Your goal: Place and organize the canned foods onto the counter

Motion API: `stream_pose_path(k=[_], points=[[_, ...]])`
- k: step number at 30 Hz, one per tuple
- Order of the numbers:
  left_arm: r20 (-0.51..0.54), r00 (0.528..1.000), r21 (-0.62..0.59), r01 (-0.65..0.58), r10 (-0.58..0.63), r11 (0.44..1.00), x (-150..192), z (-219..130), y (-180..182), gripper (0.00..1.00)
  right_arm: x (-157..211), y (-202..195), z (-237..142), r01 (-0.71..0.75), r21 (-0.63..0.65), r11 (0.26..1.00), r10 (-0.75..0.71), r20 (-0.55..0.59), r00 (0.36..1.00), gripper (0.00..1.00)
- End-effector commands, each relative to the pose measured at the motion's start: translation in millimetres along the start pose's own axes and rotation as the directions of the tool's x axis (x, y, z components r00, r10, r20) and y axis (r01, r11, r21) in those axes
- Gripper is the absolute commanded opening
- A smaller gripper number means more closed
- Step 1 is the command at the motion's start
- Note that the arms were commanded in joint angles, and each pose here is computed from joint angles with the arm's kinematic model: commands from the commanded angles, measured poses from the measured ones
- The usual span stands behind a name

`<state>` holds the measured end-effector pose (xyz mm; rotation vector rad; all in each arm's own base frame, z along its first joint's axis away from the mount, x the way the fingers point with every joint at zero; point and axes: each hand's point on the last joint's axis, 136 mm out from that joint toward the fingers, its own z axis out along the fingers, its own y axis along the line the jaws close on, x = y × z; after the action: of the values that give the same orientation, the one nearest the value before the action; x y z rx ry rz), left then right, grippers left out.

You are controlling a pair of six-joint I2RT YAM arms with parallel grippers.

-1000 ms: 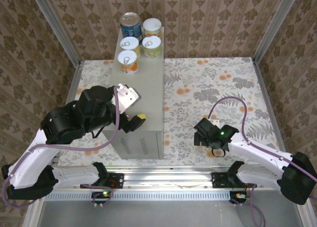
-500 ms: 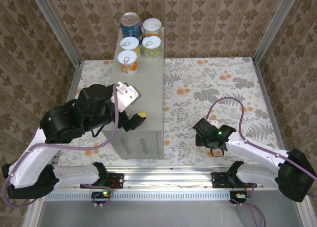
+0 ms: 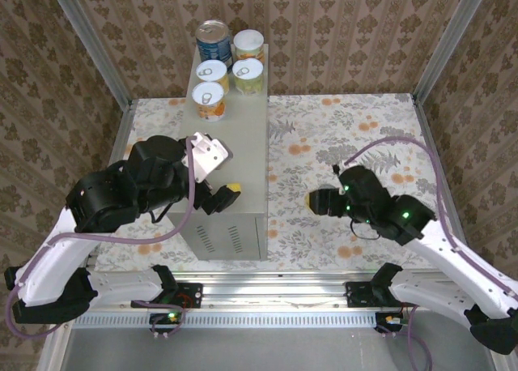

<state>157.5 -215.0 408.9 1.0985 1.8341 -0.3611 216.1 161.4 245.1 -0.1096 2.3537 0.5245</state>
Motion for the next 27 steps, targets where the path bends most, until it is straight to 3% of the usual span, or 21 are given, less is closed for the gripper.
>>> stream_pose_path(k=[1, 6, 11, 27], points=[[0.033, 0.999, 0.028, 0.005, -0.005, 1.0, -5.6, -10.3, -3.2, 1.0, -51.5, 61.9, -43.7, 0.112, -0.257, 0.96, -0.081, 0.13, 0.988, 0.71], [0.05, 0.999, 0.02, 0.019, -0.02, 1.0, -4.9, -16.2, -1.2, 1.0, -86.6, 116.6, -81.9, 0.211, -0.445, 0.87, -0.143, 0.18, 0.973, 0.71], [0.073, 0.997, -0.015, 0.041, -0.04, 0.999, -0.9, -24.3, 5.6, 1.0, -115.7, 146.8, -98.5, 0.291, -0.492, 0.821, -0.215, 0.207, 0.955, 0.71], [0.064, 0.996, -0.143, 0.074, -0.066, 0.987, 21.6, -50.7, 30.0, 1.0, -180.9, 168.9, -48.5, 0.374, -0.299, 0.878, -0.353, 0.122, 0.928, 0.7]])
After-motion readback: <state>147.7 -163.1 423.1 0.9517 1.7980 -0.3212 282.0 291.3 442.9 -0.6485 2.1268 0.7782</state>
